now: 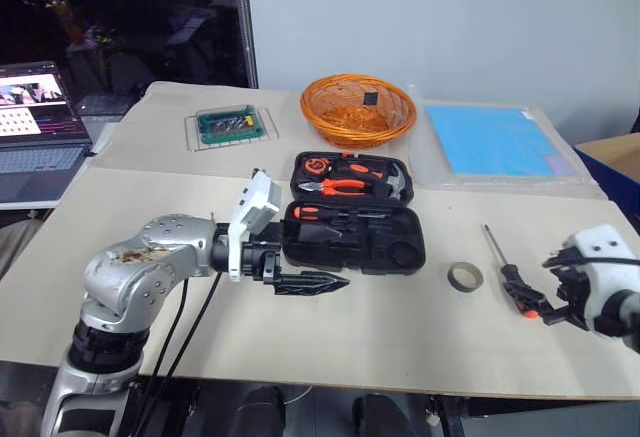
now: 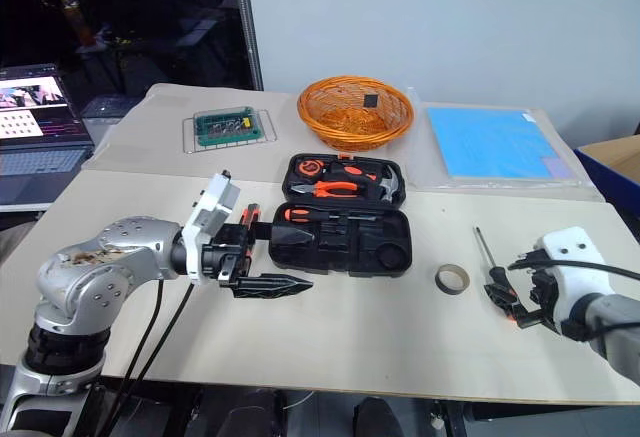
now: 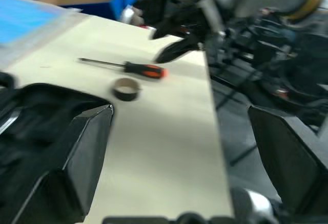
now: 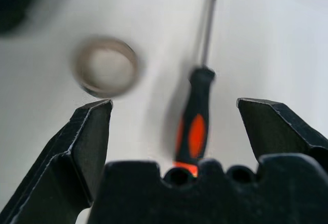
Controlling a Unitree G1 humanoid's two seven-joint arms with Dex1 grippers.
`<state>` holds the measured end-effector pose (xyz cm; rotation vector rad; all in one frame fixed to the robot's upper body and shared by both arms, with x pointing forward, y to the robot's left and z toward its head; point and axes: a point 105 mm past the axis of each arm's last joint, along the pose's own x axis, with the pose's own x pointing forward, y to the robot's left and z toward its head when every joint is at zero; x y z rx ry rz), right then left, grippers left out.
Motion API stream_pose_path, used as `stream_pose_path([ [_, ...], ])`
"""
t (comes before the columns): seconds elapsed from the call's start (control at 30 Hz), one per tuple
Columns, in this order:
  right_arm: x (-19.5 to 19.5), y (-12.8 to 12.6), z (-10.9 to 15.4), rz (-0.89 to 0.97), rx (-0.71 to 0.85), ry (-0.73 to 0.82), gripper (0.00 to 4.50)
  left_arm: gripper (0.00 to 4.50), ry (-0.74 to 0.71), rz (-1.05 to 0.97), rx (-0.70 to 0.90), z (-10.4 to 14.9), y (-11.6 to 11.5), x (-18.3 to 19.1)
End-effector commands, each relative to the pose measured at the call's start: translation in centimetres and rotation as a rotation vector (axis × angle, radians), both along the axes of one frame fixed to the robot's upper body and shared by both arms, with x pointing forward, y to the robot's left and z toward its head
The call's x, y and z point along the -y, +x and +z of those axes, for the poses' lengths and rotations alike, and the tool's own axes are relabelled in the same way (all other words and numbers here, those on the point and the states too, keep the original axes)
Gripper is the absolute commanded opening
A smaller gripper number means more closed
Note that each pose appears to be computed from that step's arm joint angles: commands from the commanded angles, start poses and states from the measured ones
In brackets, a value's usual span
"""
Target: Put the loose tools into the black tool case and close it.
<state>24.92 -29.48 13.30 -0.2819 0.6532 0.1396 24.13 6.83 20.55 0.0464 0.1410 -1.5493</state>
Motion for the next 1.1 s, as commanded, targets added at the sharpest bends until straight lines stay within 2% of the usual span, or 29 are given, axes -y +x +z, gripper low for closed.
stream_pose_path([
  [0.03, 1.0, 1.4, -1.0, -0.055, -0.054, 0.053, 4.50, 4.29, -0.014, -0.040, 0.048, 0.8, -0.5, 0.8],
  [0.1, 1.7, 2.1, -1.7, -0.082, -0.083, 0.050, 4.50, 4.29, -0.017, -0.031, 0.059, 0.8, -0.3, 1.1],
  [0.13, 2.3, 2.3, -2.2, -0.104, -0.098, 0.040, 4.25, 4.33, -0.018, -0.024, 0.066, 0.8, -0.2, 1.1],
  [0.2, 3.5, 2.5, -3.0, -0.130, -0.129, -0.027, 3.71, 4.34, -0.026, -0.006, 0.074, 0.7, 0.1, 1.1],
  [0.27, 3.6, 2.5, -3.4, -0.125, -0.138, -0.022, 3.05, 4.34, -0.032, 0.005, 0.084, 0.7, 0.2, 1.0],
  [0.47, 3.8, 2.2, -2.9, -0.091, -0.098, -0.020, 1.03, 4.34, -0.072, 0.043, 0.122, 0.9, 0.3, 0.9],
  [0.53, 3.0, 2.5, -1.6, -0.018, -0.031, -0.020, 0.93, 4.34, -0.090, 0.081, 0.129, 0.9, 0.5, 0.7],
  [0.63, -1.1, 3.8, 3.2, 0.278, 0.171, -0.125, 0.93, 4.34, -0.103, 0.221, 0.144, -0.1, 1.9, -0.6],
  [0.67, -2.8, 4.2, 4.5, 0.378, 0.202, -0.167, 0.93, 4.34, -0.095, 0.229, 0.096, -0.6, 1.8, -1.2],
  [0.73, -5.4, 5.0, 5.6, 0.547, 0.214, -0.235, 0.93, 4.34, -0.114, 0.267, 0.046, -0.8, 1.8, -2.2],
  [0.83, -8.6, 6.4, 6.0, 0.737, 0.208, -0.282, 0.93, 4.34, -0.145, 0.298, 0.034, -0.9, 1.1, -3.4],
  [0.97, -13.6, 8.7, 5.2, 1.012, 0.147, -0.356, 0.93, 4.34, -0.076, 0.366, 0.019, -2.2, -0.2, -6.3],
  [1.1, -14.7, 10.0, 3.8, 1.085, 0.085, -0.395, 0.93, 4.34, -0.030, 0.414, 0.040, -2.6, -0.5, -7.9],
])
